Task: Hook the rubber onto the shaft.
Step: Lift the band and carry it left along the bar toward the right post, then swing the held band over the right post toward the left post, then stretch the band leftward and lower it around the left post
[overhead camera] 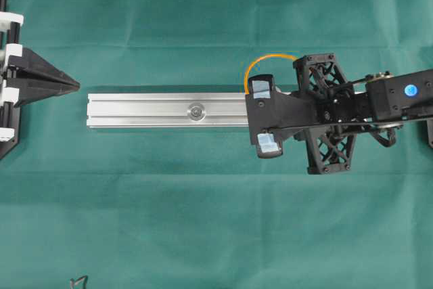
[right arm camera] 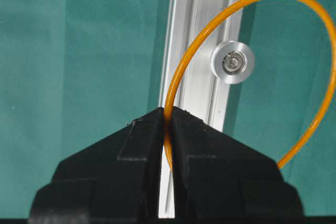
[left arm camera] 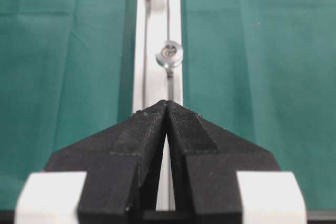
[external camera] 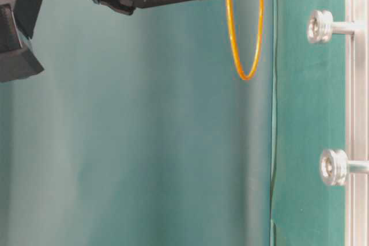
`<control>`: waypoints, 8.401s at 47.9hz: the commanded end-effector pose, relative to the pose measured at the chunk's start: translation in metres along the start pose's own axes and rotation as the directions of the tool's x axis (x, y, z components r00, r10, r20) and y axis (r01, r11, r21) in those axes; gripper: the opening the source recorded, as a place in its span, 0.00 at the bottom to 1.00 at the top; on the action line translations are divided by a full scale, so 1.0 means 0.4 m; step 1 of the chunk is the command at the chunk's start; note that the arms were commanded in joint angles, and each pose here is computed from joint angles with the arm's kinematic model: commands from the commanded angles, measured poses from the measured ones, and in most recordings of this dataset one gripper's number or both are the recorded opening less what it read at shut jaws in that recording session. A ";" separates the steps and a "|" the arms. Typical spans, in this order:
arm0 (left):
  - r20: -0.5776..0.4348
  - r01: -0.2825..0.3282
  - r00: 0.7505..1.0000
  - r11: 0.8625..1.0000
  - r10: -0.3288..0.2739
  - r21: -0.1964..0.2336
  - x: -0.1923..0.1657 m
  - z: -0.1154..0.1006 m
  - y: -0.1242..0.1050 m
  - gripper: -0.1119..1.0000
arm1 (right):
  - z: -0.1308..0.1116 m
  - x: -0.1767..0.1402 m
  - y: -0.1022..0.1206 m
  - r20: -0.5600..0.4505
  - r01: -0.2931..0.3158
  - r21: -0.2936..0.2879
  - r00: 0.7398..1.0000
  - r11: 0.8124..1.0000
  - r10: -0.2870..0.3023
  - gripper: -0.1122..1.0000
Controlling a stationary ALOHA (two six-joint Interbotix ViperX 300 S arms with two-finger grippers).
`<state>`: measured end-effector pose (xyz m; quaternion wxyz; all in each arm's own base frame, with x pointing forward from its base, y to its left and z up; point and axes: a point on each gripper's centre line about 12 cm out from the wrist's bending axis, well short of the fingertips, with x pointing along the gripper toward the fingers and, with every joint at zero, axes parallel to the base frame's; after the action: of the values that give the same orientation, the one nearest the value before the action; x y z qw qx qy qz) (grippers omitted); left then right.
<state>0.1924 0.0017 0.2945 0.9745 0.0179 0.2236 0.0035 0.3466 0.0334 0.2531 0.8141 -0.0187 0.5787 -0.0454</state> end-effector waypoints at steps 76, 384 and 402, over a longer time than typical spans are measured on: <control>0.035 -0.002 0.999 1.000 0.002 0.001 -0.007 0.033 0.001 0.12 | -0.003 0.061 0.022 0.045 -0.031 -0.002 0.998 1.000 0.031 0.16; 0.051 -0.002 0.999 1.000 0.002 0.001 -0.014 0.047 0.002 0.12 | 0.330 0.198 0.015 0.302 -0.264 0.828 0.953 0.494 0.004 0.16; 0.054 -0.002 0.999 1.000 0.002 0.001 -0.015 0.050 0.002 0.12 | 0.345 0.218 0.015 0.298 -0.261 0.830 0.954 0.492 0.002 0.16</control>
<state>0.1929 0.0014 0.3010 0.9764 0.0173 0.2153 0.0027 0.4996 0.0263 0.1930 0.7702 0.4204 0.3904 -0.2786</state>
